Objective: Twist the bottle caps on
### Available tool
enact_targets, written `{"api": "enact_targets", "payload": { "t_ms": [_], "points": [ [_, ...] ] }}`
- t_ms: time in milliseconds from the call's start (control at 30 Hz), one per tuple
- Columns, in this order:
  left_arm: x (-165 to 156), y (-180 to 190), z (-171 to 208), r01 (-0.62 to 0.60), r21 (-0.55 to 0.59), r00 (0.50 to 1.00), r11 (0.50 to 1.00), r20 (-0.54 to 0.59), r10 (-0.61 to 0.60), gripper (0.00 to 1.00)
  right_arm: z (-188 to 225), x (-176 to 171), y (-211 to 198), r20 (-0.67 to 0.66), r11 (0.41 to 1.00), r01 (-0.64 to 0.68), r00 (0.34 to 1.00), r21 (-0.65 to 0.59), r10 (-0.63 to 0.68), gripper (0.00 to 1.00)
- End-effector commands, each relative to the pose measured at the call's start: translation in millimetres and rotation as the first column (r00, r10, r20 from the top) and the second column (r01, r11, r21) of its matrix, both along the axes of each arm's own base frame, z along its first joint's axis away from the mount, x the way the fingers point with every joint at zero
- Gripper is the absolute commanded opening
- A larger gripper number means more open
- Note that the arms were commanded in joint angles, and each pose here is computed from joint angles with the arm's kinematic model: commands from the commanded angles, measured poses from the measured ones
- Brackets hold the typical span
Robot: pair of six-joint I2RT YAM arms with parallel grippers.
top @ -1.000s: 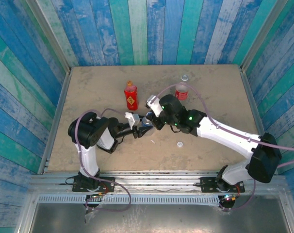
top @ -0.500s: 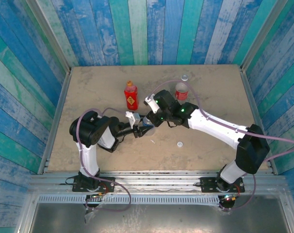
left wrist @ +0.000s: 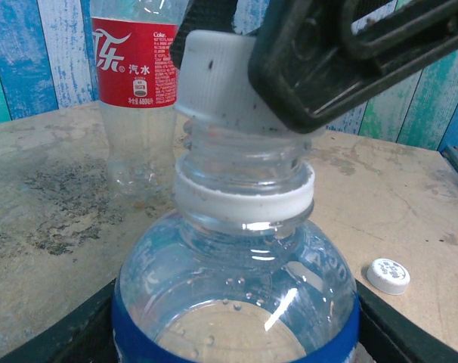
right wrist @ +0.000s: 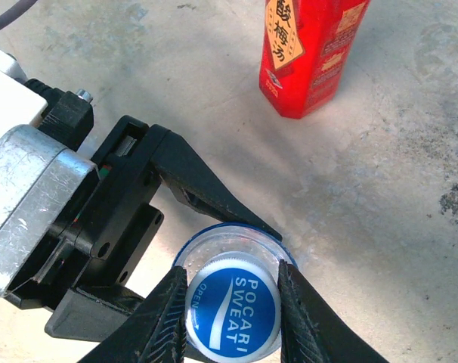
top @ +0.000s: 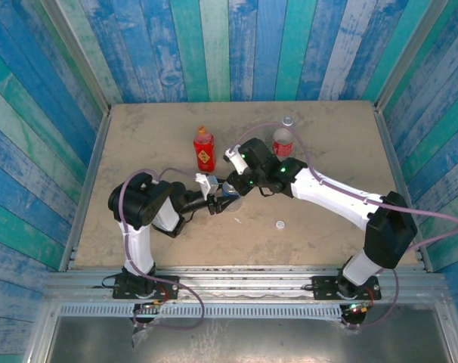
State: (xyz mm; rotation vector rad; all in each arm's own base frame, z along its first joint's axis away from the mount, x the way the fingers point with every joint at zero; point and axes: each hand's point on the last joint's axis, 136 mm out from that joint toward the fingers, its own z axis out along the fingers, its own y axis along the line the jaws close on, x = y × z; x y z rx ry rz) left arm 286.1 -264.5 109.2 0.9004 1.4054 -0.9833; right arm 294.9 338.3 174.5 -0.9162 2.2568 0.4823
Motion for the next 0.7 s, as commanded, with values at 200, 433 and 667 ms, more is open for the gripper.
{"api": "enact_targets", "payload": {
  "t_ms": [200, 433, 667],
  "points": [
    [-7.2, 0.0, -7.0, 0.008, 0.012, 1.000, 1.000, 0.020, -0.008, 0.62, -23.1, -8.2, -13.4, -0.065, 0.998, 0.031, 0.997, -0.046, -0.033, 0.31],
    [-6.6, -0.5, -8.6, 0.012, 0.019, 1.000, 1.000, 0.018, -0.013, 0.63, -20.7, -5.2, -8.6, -0.070, 0.998, 0.018, 0.997, -0.057, -0.022, 0.33],
    [-8.3, -0.7, -6.9, 0.019, 0.011, 1.000, 1.000, 0.019, -0.019, 0.62, -27.7, -7.0, -1.0, -0.115, 0.997, -0.013, 0.993, -0.072, 0.004, 0.33]
  ]
}}
